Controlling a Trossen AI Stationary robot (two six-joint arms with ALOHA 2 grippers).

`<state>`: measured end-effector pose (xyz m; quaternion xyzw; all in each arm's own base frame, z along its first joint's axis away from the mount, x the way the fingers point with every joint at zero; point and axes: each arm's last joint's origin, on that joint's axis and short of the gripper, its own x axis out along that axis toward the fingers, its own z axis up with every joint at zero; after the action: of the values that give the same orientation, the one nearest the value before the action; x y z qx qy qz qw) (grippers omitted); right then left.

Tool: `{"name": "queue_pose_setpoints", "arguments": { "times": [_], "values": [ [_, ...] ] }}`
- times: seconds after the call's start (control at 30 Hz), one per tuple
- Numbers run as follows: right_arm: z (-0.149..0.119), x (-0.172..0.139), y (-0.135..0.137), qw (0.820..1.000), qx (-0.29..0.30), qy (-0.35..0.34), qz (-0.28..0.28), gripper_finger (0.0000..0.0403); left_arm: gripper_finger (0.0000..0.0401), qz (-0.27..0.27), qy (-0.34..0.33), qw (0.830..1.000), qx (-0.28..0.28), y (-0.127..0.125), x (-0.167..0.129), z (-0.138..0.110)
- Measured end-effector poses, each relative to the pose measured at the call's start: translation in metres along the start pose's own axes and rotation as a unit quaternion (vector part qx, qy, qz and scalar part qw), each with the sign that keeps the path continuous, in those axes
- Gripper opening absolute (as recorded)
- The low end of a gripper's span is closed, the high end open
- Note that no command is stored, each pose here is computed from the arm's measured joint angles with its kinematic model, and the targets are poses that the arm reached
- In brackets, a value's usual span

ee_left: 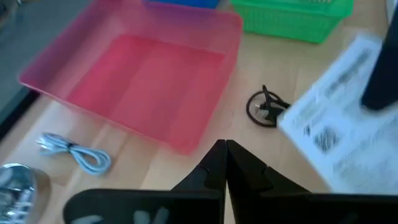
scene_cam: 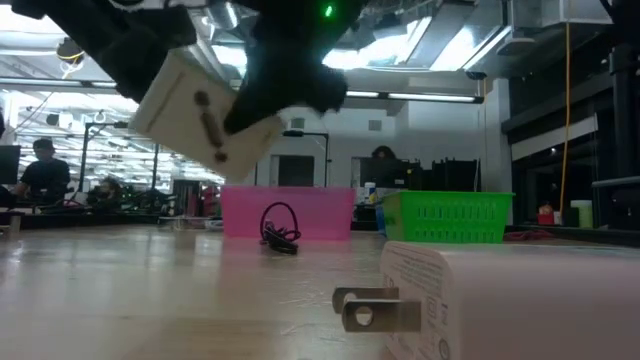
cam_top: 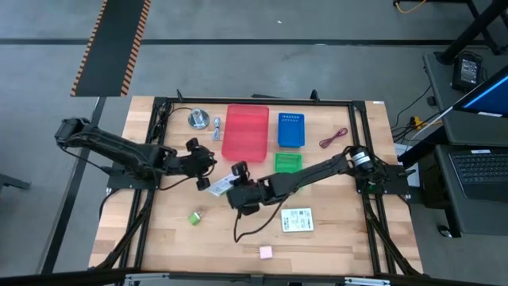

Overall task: Pick and place items into bin
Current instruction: Put the left white card reader box into the blue bin

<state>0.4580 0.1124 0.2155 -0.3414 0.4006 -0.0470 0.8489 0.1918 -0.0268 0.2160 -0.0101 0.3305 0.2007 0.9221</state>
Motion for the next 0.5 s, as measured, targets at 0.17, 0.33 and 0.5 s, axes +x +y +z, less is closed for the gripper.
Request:
{"name": "queue_pose_setpoints", "arguments": {
  "times": [0.17,0.33,0.5],
  "values": [
    [-0.006,-0.028,-0.018,0.999,0.029,0.038,-0.014,0.0013,0.0002,0.004,-0.022,1.0,0.014,-0.002,-0.009,0.001],
    [-0.018,-0.05,-0.03,0.994,0.062,0.088,-0.033,0.0013,0.0002,0.006,-0.031,0.999,0.013,-0.006,-0.011,0.001],
    [-0.03,-0.061,-0.034,0.986,0.072,0.142,-0.052,0.0013,0.0002,0.004,-0.029,1.0,0.009,-0.009,-0.011,-0.001]
  ]
}}
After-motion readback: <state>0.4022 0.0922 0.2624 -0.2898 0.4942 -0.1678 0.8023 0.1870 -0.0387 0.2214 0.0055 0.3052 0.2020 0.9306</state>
